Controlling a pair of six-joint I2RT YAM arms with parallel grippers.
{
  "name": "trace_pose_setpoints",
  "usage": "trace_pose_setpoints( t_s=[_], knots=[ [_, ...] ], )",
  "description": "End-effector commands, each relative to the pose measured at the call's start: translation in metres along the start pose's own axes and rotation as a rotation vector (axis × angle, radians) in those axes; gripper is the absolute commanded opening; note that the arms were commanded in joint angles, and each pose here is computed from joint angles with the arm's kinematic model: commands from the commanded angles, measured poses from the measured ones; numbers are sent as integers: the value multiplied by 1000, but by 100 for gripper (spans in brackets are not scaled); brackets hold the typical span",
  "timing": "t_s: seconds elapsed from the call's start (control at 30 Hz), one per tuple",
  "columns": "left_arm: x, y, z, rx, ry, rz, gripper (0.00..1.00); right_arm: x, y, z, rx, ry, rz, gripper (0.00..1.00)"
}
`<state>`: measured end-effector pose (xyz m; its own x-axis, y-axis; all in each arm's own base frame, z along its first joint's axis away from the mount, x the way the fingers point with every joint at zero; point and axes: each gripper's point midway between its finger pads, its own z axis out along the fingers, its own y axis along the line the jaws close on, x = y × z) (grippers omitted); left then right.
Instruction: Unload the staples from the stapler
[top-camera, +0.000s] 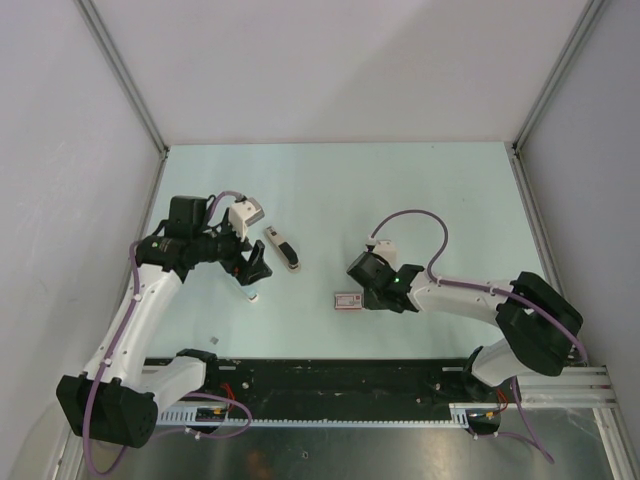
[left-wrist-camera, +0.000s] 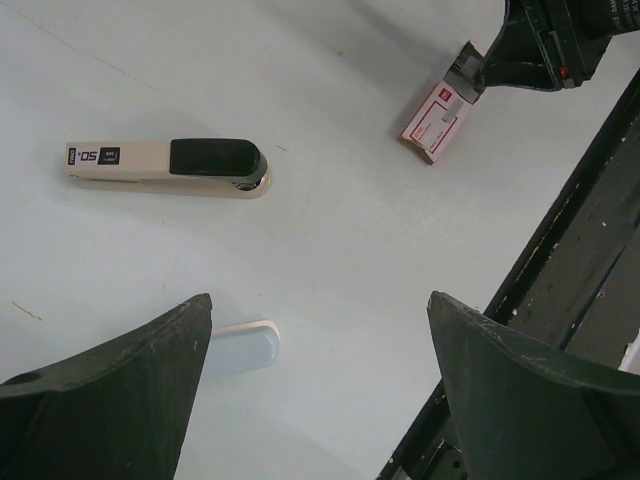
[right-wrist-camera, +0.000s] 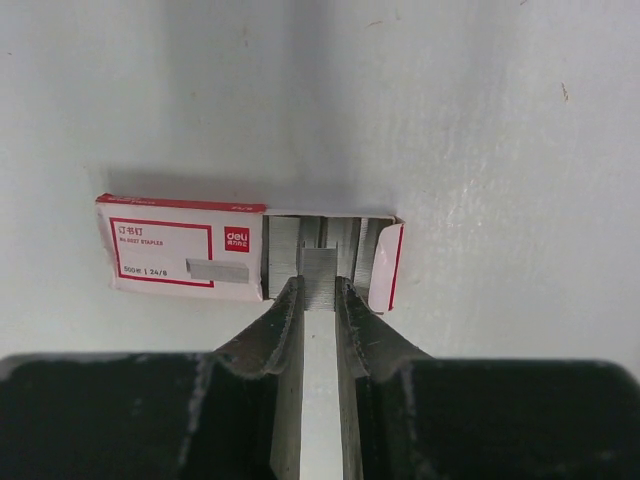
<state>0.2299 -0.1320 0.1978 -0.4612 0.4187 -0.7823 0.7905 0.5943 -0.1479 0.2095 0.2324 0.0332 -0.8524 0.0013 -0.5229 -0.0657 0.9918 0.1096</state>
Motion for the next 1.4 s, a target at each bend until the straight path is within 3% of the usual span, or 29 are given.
trace_pose_setpoints(
  t_s=[0.0, 0.6, 0.77, 1.1, 1.27, 1.37],
  knots=[
    [-4, -7, -3, 28, -33, 7, 93, -10, 5, -7, -31, -32, 32, 7],
    [-4, -7, -3, 25, -32, 10, 93, -1, 3, 6, -6, -1, 14, 9],
    [-4, -7, -3, 22, -31, 10, 94, 0, 2, 7, -3, 0, 14, 13],
    [-4, -7, -4, 25, -33, 11, 94, -4, 5, 3, -19, -10, 14, 35],
    [-4, -8, -4, 32, -32, 8, 94, -12, 9, -7, -50, -37, 25, 37],
    [-4, -9, -3, 40, -31, 8, 94, -22, 15, -19, -93, -67, 39, 33]
  ],
)
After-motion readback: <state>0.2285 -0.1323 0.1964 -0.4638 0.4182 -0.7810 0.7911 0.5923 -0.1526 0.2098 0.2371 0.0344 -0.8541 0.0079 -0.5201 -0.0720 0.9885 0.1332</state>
